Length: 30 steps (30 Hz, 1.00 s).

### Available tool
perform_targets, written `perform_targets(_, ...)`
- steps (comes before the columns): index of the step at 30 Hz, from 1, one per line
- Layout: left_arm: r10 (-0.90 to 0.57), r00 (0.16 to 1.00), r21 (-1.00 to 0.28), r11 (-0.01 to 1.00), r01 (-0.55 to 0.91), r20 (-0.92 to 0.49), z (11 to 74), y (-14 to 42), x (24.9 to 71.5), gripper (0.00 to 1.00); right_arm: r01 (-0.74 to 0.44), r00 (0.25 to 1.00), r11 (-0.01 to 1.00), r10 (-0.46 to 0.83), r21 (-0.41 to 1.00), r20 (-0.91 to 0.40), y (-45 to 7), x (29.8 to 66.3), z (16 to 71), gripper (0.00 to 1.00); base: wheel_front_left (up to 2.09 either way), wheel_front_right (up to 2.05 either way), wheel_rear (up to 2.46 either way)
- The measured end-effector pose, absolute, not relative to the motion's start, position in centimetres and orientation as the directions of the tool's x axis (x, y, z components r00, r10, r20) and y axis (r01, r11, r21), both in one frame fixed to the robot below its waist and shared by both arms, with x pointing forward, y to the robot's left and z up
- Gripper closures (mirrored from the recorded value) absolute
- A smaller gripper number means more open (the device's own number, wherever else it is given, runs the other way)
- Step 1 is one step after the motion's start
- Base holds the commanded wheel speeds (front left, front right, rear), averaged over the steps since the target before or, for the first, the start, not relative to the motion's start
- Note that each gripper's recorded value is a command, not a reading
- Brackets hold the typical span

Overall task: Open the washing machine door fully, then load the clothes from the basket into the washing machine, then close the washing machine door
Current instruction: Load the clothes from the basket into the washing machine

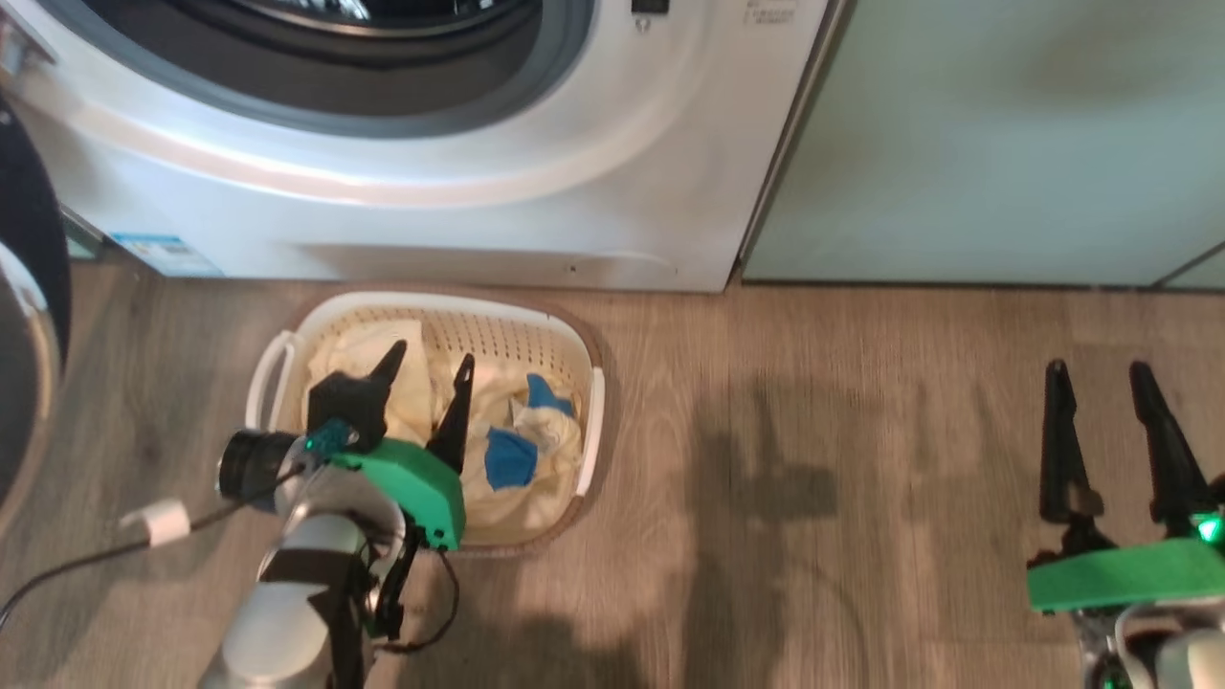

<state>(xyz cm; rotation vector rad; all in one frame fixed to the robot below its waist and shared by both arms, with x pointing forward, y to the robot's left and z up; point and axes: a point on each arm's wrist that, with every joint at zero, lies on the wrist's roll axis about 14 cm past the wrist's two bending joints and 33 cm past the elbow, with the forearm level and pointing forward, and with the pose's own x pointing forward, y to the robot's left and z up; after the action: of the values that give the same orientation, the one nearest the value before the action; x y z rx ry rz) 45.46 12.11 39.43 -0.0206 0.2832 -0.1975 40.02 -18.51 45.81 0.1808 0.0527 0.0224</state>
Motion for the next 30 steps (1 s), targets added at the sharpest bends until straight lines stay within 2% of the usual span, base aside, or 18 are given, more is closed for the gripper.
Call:
perform_targets(16, -0.337, 0.726, -0.173, 0.94, 0.293, -0.6, 24.6, 8.1, 47.4, 0.0, 0.003, 0.988, 0.976, 0.031, 0.22, -0.149, -18.4, 44.9, 39.6, 0.0, 0.0, 0.0, 0.0)
perform_targets(30, -0.361, 0.554, -0.271, 0.932, 0.24, -0.75, 13.6, 6.2, 47.5, 0.0, 0.024, 0.968, 0.968, 0.04, 0.248, -0.25, -18.3, 47.4, 32.7, 0.0, 0.0, 0.0, 0.0)
